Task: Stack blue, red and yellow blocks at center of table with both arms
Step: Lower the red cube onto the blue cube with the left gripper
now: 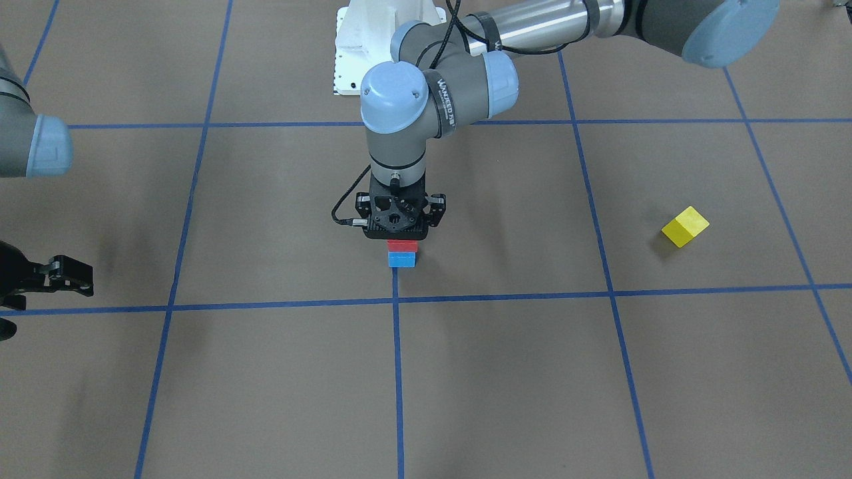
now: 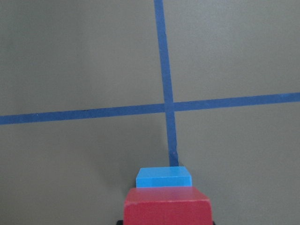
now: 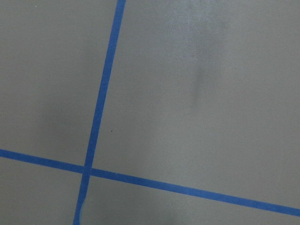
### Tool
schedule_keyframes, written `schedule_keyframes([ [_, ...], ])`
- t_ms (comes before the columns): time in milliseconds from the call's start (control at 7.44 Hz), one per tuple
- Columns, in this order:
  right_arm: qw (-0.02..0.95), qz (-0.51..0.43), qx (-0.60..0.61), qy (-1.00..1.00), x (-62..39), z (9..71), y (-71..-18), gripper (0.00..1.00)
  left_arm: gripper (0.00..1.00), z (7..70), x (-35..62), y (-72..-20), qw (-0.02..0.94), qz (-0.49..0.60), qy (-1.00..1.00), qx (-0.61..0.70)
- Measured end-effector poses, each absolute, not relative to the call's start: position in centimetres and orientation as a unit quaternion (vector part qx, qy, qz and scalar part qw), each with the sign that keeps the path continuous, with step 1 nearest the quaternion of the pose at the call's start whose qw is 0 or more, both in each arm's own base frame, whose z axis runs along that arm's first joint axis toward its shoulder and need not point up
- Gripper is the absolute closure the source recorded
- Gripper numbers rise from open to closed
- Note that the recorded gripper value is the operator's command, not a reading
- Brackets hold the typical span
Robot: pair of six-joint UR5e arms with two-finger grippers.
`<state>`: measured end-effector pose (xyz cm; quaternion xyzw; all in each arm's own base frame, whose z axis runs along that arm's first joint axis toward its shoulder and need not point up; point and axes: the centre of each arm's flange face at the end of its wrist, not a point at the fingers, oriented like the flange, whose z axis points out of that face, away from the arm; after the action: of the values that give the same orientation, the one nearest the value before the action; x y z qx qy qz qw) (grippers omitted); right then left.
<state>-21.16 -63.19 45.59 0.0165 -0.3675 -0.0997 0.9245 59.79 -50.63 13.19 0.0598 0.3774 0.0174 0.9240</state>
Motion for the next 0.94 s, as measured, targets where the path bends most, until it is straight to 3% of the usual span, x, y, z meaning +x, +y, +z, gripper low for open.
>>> schedule_keyframes([
  [940,0.925,-0.100,0.015,-0.367,-21.17,45.81,-63.23,0.01,0.94,13.33,59.92,-50.89,0.922,0.016,0.381,0.062],
])
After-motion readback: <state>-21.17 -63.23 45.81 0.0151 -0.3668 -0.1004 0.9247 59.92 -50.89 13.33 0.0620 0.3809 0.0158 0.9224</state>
